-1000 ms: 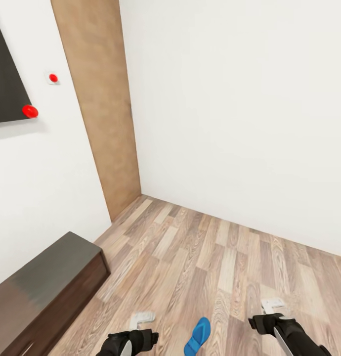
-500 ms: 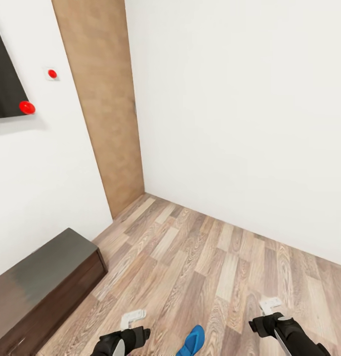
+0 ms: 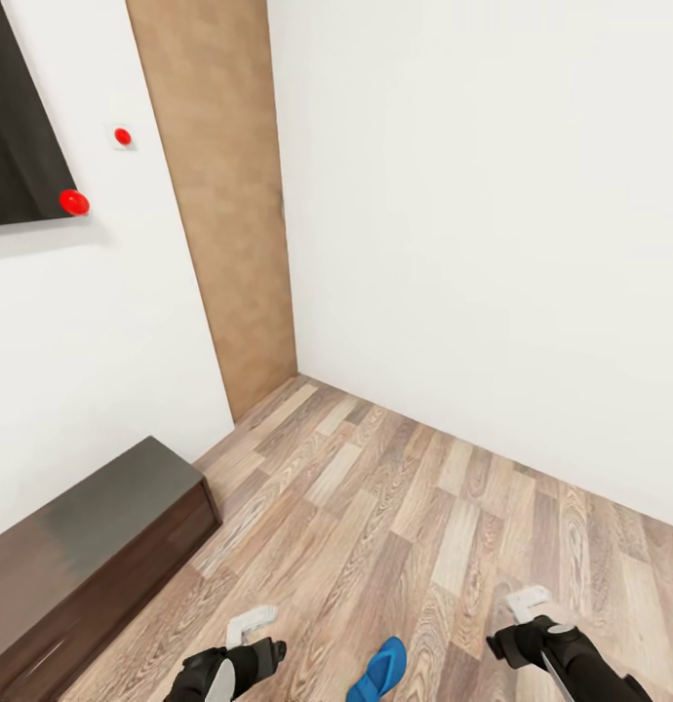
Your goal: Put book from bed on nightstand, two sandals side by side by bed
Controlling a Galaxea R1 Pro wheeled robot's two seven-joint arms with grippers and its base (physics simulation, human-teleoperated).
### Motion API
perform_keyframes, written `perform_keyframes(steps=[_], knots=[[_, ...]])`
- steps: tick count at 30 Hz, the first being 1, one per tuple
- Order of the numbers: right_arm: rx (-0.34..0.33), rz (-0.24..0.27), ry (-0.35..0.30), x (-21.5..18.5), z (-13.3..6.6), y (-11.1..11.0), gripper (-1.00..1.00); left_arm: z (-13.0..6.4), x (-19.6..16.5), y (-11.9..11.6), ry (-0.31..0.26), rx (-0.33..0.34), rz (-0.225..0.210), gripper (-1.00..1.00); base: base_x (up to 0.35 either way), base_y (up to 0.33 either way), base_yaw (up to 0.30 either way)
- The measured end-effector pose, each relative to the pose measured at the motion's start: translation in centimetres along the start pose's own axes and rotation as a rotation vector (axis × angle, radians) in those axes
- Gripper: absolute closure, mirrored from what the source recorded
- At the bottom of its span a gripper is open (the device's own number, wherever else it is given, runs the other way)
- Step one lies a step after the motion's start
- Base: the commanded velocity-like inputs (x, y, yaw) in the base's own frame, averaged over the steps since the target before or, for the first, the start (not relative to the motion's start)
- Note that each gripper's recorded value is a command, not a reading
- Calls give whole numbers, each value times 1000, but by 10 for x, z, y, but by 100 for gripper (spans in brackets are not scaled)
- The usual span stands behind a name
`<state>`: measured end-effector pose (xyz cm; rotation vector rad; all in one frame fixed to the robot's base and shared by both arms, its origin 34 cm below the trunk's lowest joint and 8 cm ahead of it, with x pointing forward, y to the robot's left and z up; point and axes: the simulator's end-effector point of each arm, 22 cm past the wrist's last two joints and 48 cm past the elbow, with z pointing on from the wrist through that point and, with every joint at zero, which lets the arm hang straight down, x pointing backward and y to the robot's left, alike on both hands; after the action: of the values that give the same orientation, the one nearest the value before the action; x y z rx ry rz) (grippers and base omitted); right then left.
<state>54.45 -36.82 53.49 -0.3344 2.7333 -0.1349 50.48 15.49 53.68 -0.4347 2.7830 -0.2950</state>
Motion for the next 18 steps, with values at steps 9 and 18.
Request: perform_keyframes(steps=[9, 18], knots=[[-47, -189, -164, -47, 8, -2, -100, 4, -12, 12, 1, 43, -156, -100, -1, -6, 22], [-39, -272, -367, -114, 4, -8, -100, -3, -39, 38, -73, 47, -269, -100, 0, -1, 3]])
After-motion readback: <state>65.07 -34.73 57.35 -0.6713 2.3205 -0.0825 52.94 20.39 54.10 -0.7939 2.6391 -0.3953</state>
